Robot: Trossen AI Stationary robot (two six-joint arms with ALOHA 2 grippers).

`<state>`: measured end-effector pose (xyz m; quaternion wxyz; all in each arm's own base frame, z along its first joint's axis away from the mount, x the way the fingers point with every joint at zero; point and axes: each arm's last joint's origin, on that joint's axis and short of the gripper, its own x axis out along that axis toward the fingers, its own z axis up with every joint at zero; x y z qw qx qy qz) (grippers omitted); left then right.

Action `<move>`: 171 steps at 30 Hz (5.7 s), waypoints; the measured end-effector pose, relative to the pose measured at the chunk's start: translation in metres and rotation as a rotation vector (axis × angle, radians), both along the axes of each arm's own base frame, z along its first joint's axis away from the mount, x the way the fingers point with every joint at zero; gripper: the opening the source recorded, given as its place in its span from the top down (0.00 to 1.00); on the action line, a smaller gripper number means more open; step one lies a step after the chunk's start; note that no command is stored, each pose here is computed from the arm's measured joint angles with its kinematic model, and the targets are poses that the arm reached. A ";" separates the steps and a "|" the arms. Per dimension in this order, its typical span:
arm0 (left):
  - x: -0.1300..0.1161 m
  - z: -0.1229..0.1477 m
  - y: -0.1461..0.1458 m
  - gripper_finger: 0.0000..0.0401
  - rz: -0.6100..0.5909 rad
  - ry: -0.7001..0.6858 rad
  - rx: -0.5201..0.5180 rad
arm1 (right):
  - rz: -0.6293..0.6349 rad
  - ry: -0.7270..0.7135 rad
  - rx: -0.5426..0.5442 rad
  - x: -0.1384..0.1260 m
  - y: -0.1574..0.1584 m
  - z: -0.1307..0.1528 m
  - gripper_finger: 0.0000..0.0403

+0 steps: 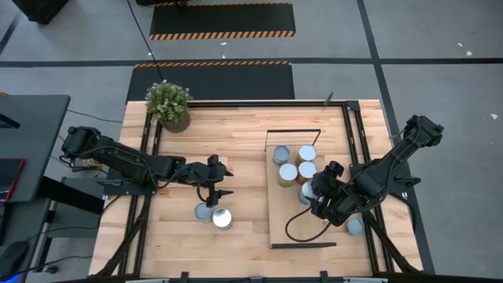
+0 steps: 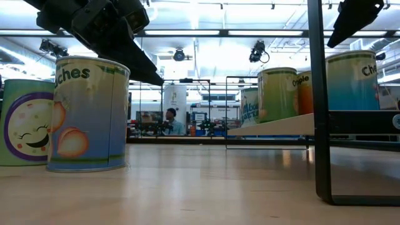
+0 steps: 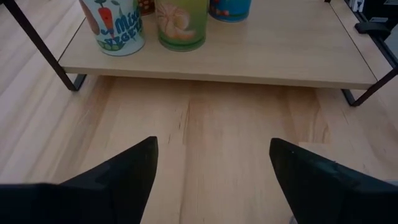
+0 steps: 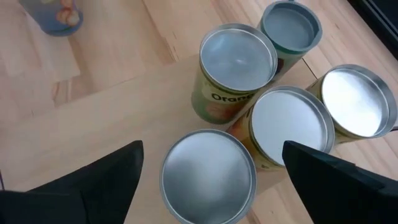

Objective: Pick and place cans onto a shelf
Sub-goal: Put the canned peaches can on the shelf

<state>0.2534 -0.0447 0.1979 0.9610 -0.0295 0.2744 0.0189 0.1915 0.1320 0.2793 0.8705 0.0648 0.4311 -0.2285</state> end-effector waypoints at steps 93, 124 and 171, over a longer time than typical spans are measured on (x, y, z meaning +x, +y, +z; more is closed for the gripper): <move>-0.039 0.020 -0.074 0.21 -0.271 0.418 0.061 | 0.167 -0.046 -0.239 0.039 0.015 -0.020 0.13; -0.006 -0.008 -0.091 0.21 -0.348 0.335 0.113 | 0.178 -0.070 -0.241 0.041 0.017 -0.018 0.13; -0.001 -0.013 -0.090 0.05 -0.334 0.334 0.117 | 0.181 -0.079 -0.223 0.042 0.018 -0.018 0.13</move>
